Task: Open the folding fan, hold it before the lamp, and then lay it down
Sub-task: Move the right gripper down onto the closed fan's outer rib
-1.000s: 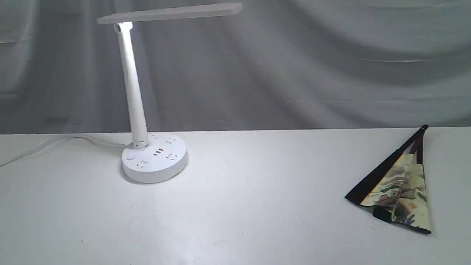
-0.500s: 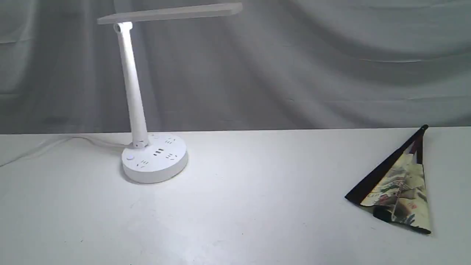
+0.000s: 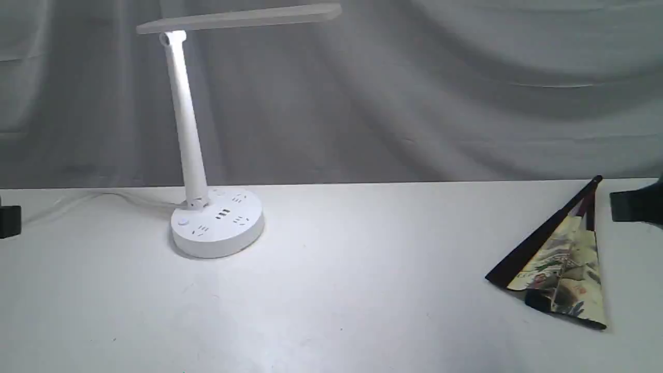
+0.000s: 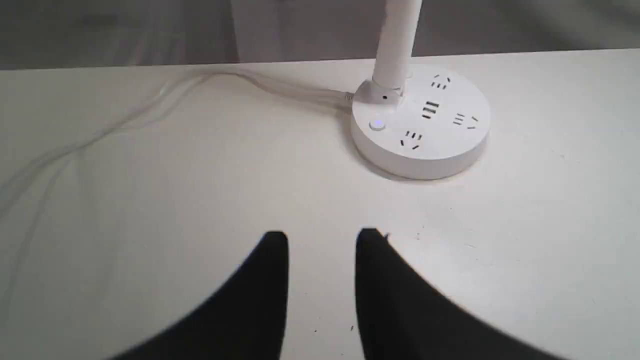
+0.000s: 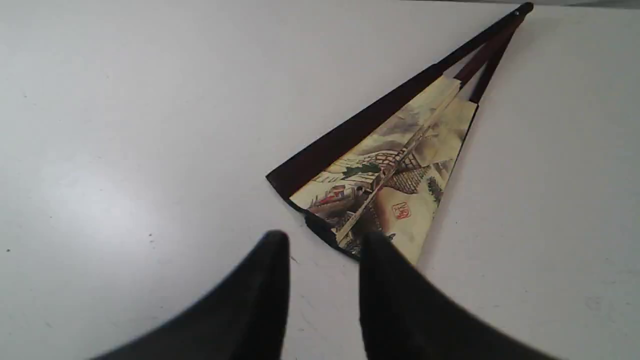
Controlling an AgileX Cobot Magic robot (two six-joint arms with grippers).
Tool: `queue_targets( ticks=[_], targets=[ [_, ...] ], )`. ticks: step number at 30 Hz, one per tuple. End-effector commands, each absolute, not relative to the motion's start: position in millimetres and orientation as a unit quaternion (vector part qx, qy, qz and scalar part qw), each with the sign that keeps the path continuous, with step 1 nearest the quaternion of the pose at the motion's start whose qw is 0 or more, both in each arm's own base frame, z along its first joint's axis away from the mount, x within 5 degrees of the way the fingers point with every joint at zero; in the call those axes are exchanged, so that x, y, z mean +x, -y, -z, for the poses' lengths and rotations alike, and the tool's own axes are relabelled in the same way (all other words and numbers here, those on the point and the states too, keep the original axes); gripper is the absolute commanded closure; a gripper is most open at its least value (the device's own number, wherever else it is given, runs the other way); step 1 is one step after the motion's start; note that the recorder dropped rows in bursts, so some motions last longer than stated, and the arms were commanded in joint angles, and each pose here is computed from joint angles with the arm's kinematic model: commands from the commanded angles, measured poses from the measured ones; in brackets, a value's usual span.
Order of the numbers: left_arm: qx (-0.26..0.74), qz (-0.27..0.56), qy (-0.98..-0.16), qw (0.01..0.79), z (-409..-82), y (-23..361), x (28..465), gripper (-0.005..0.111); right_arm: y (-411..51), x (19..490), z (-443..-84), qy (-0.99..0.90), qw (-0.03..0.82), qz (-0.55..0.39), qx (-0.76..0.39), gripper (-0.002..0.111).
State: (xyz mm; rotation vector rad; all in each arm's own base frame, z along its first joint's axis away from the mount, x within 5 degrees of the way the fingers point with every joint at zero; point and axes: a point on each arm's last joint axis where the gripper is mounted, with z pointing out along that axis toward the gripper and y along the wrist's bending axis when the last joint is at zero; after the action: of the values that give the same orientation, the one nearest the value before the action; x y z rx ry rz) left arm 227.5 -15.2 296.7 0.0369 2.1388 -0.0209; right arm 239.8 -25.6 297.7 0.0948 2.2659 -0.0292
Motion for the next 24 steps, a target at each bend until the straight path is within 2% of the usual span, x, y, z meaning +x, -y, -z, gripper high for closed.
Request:
queue_targets(
  ticks=[1, 7, 12, 20, 24],
  targets=[
    [0.015, 0.009, -0.881, 0.474, -288, 16, 240, 0.082, 31, 259, -285, -0.909, 0.413, 0.015, 0.050, 0.074],
    [-0.001, 0.007, -0.917, 0.399, -289, 17, 261, 0.082, 35, 297, -282, -0.940, 0.333, -0.003, 0.066, 0.066],
    [-0.011, 0.007, -0.940, 0.341, -291, 19, 278, 0.082, 41, 330, -278, -0.957, 0.285, 0.006, 0.055, 0.065],
    [-0.002, 0.057, -0.950, 0.306, -284, 30, 297, 0.082, 50, 377, -246, -0.965, 0.255, 0.020, 0.064, 0.065],
    [0.029, 0.095, -0.954, 0.284, -279, 38, 296, 0.082, 54, 403, -223, -0.964, 0.247, 0.011, 0.097, 0.051]
  ],
)
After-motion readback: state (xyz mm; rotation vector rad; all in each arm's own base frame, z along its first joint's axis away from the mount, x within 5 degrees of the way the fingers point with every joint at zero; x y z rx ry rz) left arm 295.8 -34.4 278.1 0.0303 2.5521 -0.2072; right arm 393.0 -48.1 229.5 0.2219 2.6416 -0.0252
